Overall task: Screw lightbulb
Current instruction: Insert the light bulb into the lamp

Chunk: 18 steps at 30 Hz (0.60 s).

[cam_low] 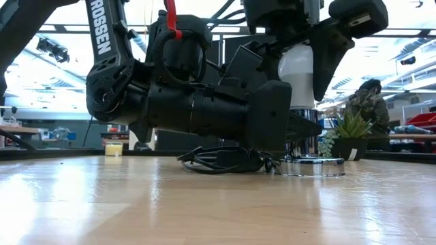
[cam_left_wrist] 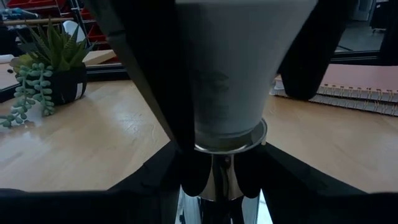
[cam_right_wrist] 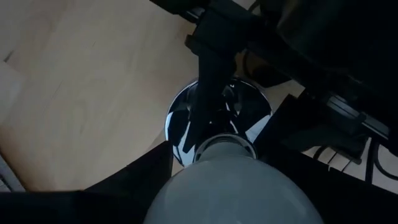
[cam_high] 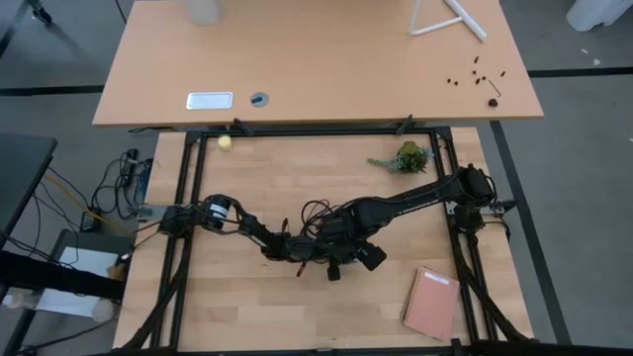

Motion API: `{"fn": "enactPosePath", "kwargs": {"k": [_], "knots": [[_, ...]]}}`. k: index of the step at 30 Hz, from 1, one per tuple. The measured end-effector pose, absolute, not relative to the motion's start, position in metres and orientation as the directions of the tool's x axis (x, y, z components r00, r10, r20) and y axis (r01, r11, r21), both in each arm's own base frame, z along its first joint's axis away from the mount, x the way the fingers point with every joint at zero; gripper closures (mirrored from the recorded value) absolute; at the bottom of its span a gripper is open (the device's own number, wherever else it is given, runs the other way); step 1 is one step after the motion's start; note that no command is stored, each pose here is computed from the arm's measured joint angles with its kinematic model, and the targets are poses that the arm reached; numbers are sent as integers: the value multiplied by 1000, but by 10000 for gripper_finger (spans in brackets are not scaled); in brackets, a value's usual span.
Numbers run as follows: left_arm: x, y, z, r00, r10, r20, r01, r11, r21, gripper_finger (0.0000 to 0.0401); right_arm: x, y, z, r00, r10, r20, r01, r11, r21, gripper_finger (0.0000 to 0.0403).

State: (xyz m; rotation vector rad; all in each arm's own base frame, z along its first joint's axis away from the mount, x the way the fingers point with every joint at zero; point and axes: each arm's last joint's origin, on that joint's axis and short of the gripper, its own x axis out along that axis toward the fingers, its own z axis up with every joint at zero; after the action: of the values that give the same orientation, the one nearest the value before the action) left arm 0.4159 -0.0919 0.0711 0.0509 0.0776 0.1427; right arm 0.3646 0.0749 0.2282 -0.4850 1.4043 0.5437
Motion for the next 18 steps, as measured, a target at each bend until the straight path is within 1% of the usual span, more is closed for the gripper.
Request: {"fn": "enactPosePath", "kwargs": {"k": [5,9,18], "knots": [[416,-92,71,987,144,-74,-140,989,54,220,363,73,220,88,67,-994,-593,805,2,140],[416,-92,71,986,146,-74,-143,988,54,220,365,73,220,107,68,-992,-566,824,-5,140],[416,-92,71,986,147,-74,-143,988,52,219,365,73,218,100,62,-993,-500,866,3,140]]}}
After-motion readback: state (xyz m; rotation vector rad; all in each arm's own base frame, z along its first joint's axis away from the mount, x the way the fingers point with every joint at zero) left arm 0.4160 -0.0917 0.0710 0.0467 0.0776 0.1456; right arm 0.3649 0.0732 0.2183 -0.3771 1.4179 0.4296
